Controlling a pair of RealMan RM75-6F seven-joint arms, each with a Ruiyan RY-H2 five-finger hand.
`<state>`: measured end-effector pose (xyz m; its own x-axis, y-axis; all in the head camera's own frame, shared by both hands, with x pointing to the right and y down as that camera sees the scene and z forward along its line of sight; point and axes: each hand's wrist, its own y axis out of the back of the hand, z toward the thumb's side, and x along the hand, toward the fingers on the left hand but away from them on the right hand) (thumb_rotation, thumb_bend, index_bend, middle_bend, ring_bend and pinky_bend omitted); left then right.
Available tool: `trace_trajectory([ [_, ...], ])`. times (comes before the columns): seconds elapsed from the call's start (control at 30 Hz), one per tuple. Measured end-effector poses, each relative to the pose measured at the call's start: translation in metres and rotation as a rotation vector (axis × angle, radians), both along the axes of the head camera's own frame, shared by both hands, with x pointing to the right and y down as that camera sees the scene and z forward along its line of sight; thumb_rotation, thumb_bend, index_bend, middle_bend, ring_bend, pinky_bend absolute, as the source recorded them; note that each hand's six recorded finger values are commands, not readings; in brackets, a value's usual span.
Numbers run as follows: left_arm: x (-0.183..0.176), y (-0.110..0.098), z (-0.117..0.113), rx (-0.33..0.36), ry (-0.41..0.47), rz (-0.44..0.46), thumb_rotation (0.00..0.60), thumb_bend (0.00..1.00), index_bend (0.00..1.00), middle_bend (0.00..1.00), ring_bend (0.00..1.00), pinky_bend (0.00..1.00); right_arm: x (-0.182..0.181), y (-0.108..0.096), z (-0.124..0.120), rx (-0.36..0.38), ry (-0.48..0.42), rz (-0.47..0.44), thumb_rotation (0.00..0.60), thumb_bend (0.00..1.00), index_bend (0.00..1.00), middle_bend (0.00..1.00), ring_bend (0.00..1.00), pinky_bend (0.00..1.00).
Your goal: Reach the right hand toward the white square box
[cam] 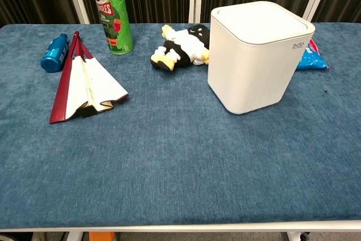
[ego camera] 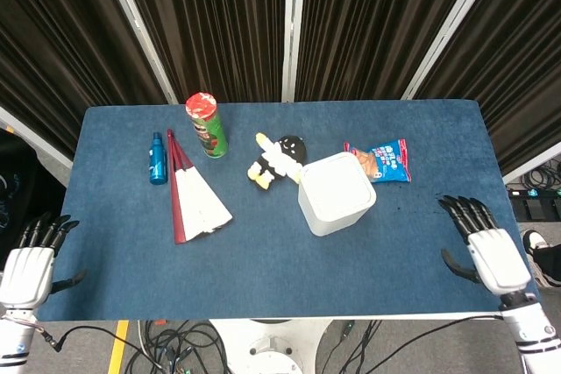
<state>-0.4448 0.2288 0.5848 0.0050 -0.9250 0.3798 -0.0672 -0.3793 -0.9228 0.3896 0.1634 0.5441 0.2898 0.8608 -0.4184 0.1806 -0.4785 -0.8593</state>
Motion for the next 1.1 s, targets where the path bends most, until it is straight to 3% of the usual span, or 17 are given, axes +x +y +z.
trace_trajectory([
  [0.27, -0.001, 0.002, 0.001, -0.012, -0.003, -0.009, 0.6, 0.0, 0.19, 0.13, 0.02, 0.09, -0.057, -0.04, 0.014, -0.051, -0.021, -0.185, 0.6, 0.28, 0.15, 0.17, 0.0, 0.0],
  [0.47, -0.003, 0.001, 0.003, -0.015, 0.002, -0.01, 0.6, 0.0, 0.19, 0.13, 0.02, 0.09, -0.101, -0.053, 0.034, -0.066, -0.056, -0.266, 0.6, 0.28, 0.22, 0.22, 0.0, 0.0],
  [0.67, -0.004, 0.002, 0.006, -0.022, 0.022, -0.015, 0.6, 0.0, 0.19, 0.13, 0.02, 0.09, -0.116, -0.057, 0.055, -0.083, -0.029, -0.288, 0.6, 0.28, 0.25, 0.26, 0.0, 0.0],
  [0.9, -0.007, 0.006, 0.009, -0.029, 0.029, -0.02, 0.6, 0.0, 0.19, 0.13, 0.02, 0.09, -0.128, -0.05, 0.08, -0.158, 0.009, -0.305, 0.6, 0.28, 0.27, 0.27, 0.0, 0.0],
  [1.1, -0.01, 0.008, 0.008, -0.019, 0.036, -0.026, 0.6, 0.0, 0.19, 0.13, 0.02, 0.09, -0.126, -0.058, 0.067, -0.083, -0.024, -0.268, 0.6, 0.29, 0.23, 0.23, 0.0, 0.0],
])
